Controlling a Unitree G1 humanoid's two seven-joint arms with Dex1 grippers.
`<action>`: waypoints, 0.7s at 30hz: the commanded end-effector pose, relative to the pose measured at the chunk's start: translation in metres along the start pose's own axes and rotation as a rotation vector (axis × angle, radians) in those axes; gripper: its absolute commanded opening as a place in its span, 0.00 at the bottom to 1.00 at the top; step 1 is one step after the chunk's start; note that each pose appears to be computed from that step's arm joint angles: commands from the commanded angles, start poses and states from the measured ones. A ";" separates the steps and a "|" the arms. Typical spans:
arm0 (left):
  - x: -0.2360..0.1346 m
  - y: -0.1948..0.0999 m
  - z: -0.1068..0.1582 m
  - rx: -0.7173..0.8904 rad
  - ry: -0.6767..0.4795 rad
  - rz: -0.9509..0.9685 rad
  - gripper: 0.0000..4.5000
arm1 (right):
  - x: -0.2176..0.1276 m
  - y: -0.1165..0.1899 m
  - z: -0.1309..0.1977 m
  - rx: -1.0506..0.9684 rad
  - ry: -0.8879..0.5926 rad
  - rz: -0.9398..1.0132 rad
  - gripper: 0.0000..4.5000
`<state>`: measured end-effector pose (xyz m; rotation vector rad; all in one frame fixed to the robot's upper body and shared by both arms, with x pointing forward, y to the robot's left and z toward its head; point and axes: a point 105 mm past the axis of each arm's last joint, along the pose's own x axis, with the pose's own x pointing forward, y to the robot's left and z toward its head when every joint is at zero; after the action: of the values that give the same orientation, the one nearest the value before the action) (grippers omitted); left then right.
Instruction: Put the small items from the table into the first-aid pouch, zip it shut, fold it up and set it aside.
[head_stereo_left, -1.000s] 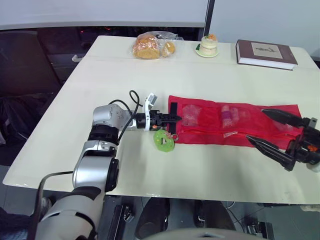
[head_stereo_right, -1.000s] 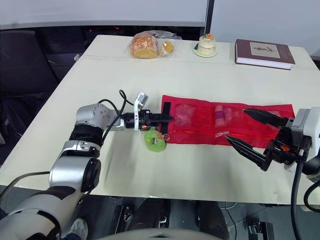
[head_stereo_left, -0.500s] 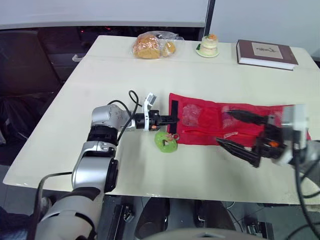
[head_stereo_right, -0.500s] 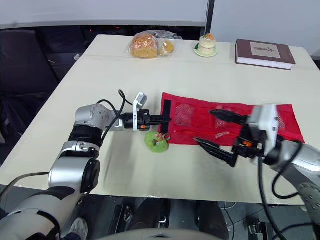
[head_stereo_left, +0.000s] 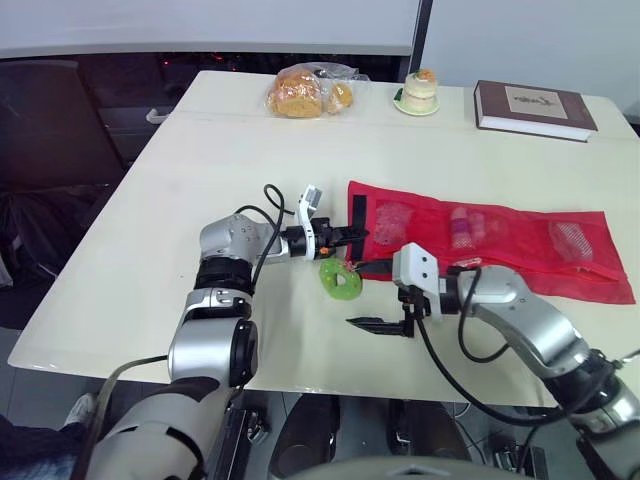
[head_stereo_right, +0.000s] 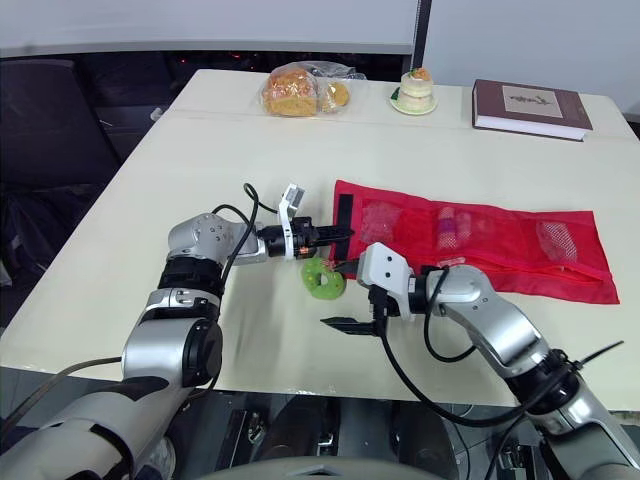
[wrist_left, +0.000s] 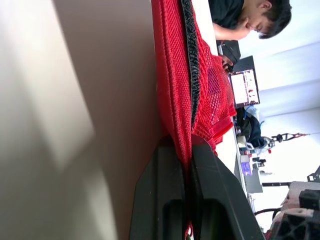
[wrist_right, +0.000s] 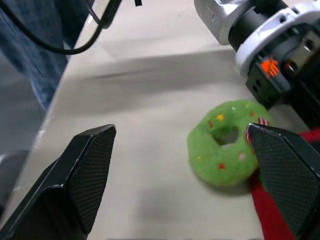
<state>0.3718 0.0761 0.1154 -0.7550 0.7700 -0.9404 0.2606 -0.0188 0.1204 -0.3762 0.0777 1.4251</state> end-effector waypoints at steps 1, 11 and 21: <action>0.005 -0.002 -0.002 -0.001 0.000 -0.016 0.01 | 0.014 -0.001 0.001 -0.049 -0.002 0.024 1.00; 0.004 -0.001 -0.003 0.004 0.002 -0.013 0.01 | 0.029 -0.027 -0.054 0.031 0.277 -0.125 1.00; -0.001 0.004 -0.007 0.026 0.010 -0.001 0.00 | 0.017 -0.036 -0.056 0.081 0.323 -0.233 0.37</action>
<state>0.3711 0.0745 0.1138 -0.7388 0.7518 -0.9539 0.2996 -0.0007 0.0872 -0.5141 0.2471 1.2120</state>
